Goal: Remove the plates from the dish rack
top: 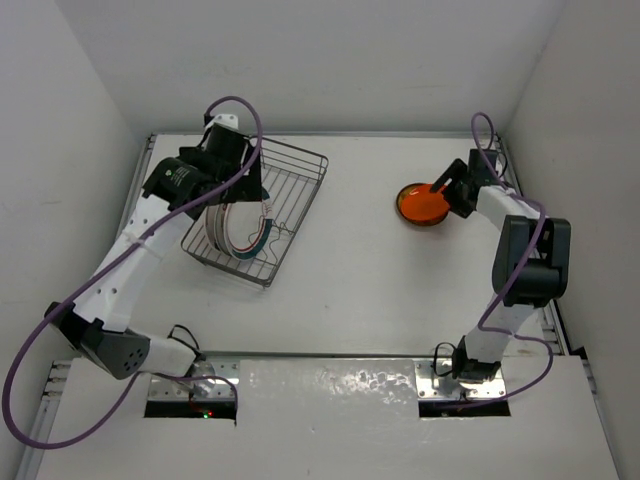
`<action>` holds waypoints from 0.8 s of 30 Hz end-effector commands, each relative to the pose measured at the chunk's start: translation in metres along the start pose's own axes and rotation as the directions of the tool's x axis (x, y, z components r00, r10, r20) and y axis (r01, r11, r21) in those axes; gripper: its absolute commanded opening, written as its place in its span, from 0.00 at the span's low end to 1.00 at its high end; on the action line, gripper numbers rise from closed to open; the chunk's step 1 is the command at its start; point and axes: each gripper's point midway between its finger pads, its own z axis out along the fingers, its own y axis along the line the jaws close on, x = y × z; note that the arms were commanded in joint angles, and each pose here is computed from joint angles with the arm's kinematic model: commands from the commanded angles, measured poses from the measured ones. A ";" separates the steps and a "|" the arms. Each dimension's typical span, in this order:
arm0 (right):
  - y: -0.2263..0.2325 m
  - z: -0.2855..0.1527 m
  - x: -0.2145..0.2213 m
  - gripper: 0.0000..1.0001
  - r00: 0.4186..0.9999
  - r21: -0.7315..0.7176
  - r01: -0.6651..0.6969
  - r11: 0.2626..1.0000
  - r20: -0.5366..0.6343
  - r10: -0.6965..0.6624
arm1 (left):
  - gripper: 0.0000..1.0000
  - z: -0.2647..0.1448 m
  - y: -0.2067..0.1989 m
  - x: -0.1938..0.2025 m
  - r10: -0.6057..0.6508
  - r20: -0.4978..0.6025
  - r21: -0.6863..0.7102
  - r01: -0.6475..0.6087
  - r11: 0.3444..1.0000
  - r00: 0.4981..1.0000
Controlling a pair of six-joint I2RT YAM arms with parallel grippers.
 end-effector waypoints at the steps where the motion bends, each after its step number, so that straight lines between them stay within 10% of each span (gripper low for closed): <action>1: 0.012 -0.004 -0.016 0.76 0.999 -0.024 0.030 0.999 0.034 -0.029 | 1.00 -0.005 0.012 0.003 0.024 0.008 -0.029 -0.024 0.999 1.000; 4: -0.010 -0.006 0.005 0.99 0.997 0.088 0.042 0.995 -0.069 -0.036 | 1.00 0.002 0.016 0.012 0.047 -0.018 -0.059 -0.048 0.997 0.999; 15: -0.017 -0.067 0.037 0.99 0.949 0.232 0.279 0.932 -0.213 -0.231 | 1.00 0.037 0.000 0.028 0.117 -0.100 -0.062 -0.124 0.990 0.988; 24: 0.006 -0.111 0.093 0.99 0.900 0.089 0.404 0.910 -0.213 -0.379 | 0.67 0.084 -0.004 0.033 0.141 -0.152 -0.104 -0.158 0.982 0.978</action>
